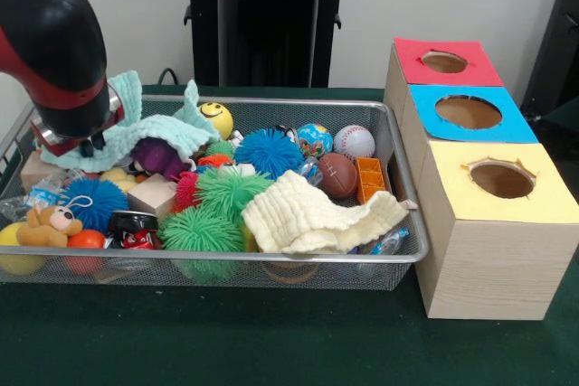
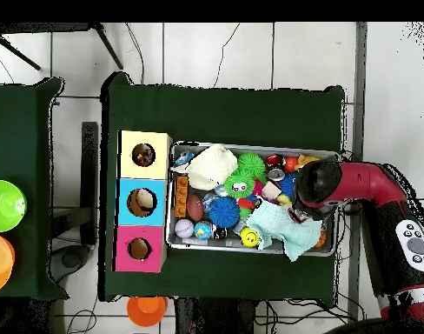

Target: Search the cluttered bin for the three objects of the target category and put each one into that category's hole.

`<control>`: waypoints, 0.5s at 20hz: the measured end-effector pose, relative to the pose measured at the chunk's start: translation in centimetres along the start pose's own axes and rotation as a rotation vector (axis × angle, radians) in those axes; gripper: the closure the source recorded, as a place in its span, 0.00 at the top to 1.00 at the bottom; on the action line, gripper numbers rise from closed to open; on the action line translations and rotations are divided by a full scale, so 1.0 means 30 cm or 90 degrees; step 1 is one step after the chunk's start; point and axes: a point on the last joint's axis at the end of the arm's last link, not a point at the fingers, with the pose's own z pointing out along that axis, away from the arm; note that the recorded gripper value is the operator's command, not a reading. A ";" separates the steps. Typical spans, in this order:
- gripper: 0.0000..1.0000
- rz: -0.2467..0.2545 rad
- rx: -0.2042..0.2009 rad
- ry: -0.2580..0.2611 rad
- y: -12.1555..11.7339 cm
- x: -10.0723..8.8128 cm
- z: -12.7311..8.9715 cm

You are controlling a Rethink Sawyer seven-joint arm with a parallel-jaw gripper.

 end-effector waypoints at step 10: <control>0.00 -0.007 -0.009 -0.006 0.057 0.052 -0.068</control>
